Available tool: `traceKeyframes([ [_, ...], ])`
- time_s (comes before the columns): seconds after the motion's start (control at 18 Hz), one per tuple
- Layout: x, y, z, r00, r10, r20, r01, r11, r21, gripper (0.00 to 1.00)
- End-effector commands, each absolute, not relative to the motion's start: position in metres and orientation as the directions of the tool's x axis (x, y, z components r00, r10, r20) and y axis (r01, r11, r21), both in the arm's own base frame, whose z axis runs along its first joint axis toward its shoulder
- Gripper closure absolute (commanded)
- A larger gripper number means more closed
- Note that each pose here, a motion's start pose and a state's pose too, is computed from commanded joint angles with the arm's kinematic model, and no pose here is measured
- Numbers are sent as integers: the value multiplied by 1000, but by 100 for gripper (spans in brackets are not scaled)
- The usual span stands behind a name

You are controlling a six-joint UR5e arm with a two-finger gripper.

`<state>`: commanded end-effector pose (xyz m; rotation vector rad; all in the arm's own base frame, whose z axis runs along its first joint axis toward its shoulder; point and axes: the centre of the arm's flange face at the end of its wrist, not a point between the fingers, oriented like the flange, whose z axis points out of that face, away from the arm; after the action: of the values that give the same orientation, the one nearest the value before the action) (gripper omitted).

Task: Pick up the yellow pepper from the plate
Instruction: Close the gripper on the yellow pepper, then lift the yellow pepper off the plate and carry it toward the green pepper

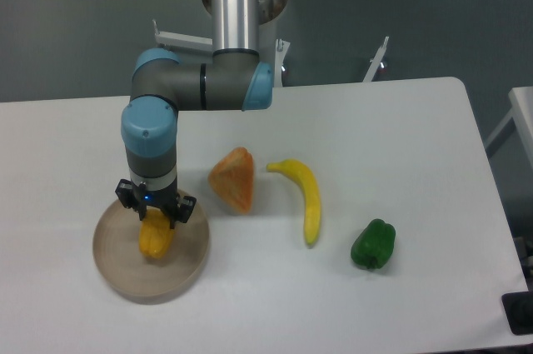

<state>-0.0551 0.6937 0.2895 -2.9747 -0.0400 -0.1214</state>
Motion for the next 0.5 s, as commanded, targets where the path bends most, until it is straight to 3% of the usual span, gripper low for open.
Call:
traceKeyframes([
  [0.22,-72,691,314,998,3,61,14,-981,-193,45],
  [0.5,-180,657,356,997,-62,-50,-72,-970,-230,45],
])
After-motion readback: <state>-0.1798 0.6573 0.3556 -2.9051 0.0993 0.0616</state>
